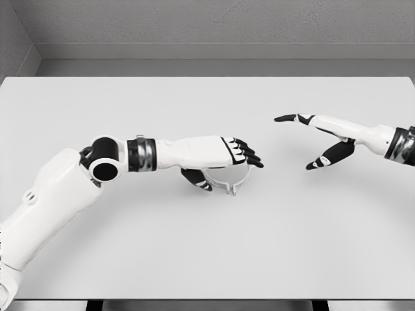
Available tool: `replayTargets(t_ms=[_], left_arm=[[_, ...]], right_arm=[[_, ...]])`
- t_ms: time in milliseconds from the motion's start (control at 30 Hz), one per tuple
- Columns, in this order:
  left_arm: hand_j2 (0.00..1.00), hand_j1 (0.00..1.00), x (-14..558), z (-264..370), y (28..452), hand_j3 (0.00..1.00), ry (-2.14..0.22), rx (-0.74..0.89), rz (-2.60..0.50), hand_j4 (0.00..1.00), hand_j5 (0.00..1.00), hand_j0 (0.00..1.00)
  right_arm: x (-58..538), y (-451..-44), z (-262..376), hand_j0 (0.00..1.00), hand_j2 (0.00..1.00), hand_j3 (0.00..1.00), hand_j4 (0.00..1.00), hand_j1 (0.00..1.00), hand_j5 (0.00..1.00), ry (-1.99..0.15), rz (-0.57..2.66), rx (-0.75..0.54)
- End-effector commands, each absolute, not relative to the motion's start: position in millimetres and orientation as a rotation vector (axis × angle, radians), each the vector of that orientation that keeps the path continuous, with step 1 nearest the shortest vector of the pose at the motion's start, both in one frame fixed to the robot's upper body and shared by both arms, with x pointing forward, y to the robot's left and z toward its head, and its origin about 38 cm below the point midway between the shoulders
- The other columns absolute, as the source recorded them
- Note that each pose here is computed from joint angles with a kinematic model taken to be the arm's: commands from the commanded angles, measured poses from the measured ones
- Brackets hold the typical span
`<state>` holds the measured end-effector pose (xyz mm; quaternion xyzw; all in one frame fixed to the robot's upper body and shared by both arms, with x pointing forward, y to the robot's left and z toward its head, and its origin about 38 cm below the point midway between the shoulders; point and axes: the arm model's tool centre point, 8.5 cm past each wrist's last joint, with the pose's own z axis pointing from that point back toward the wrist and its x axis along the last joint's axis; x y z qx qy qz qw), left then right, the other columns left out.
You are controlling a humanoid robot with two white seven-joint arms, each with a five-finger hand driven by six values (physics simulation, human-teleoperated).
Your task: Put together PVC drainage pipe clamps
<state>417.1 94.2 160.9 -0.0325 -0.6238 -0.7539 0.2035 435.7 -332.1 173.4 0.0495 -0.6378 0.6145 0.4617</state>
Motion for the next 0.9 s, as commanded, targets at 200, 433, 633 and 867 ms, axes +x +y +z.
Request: replayTargets(t_ms=[200, 433, 633, 867], left_arm=[[1.00, 1.00, 424, 152, 83, 1.00, -1.714, -0.096, -2.094, 1.00, 1.00, 1.00], [1.00, 1.00, 421, 145, 67, 1.00, -1.698, -0.110, -2.127, 1.00, 1.00, 1.00], [1.00, 1.00, 421, 142, 64, 1.00, -1.692, -0.109, -2.135, 1.00, 1.00, 1.00], [1.00, 1.00, 424, 137, 59, 1.00, -1.624, -0.131, -2.173, 1.00, 1.00, 1.00]], right_arm=[[438, -343, 179, 1.00, 1.00, 1.00, 1.00, 1.00, 1.00, -1.576, 1.485, 0.094], [438, -341, 179, 1.00, 1.00, 1.00, 1.00, 1.00, 1.00, -1.579, 1.484, 0.099], [438, -341, 178, 1.00, 1.00, 1.00, 1.00, 1.00, 1.00, -1.580, 1.484, 0.100], [438, -341, 178, 1.00, 1.00, 1.00, 1.00, 1.00, 1.00, -1.580, 1.484, 0.100]])
